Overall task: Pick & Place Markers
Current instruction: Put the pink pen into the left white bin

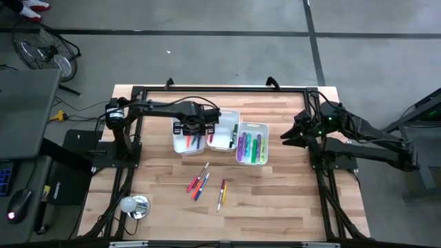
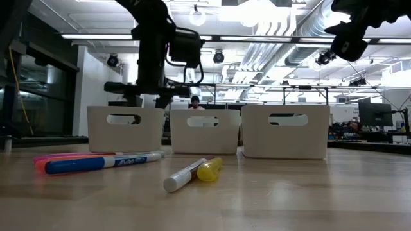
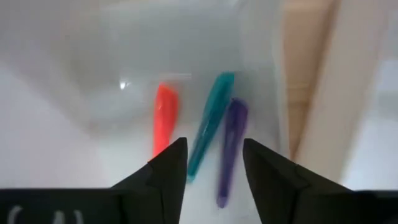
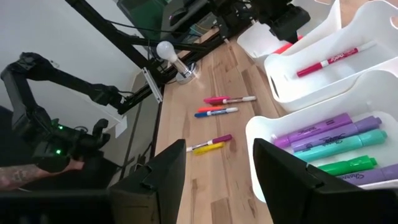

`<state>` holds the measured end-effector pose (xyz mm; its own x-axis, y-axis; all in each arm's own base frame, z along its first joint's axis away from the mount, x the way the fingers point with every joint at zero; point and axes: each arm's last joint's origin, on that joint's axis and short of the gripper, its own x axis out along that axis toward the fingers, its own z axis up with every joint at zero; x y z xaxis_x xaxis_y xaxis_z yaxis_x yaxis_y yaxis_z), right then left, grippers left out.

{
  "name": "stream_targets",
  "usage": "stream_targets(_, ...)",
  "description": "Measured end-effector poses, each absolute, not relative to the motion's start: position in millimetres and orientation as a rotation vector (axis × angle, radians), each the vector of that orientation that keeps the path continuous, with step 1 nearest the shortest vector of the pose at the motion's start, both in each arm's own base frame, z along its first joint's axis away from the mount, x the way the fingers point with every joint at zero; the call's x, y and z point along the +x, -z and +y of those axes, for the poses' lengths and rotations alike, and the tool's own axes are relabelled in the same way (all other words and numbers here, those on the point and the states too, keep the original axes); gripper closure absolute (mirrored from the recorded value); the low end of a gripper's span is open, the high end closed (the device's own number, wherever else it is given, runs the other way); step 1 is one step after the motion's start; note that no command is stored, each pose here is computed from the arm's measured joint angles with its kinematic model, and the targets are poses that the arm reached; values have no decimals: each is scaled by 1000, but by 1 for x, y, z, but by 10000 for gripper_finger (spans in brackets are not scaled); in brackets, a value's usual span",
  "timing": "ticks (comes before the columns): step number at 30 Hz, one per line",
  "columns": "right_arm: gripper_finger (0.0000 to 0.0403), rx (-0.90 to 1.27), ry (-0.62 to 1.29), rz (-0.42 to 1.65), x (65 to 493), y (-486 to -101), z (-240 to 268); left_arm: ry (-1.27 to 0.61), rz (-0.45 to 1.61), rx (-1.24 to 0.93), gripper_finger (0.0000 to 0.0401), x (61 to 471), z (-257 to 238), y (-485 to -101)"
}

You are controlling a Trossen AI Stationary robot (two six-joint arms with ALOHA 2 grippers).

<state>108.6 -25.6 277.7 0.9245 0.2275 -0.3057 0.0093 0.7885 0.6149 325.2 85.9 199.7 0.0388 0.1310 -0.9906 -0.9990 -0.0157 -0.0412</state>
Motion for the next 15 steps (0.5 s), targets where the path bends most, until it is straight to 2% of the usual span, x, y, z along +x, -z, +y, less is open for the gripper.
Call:
stream_targets(10,226,658,-124,382,109,-278,-25,-1197,1145,-978,238,329,87,-236)
stream_targets(15,226,664,-127,395,108,-276,-25,-1159,1241,-861,238,326,62,-251)
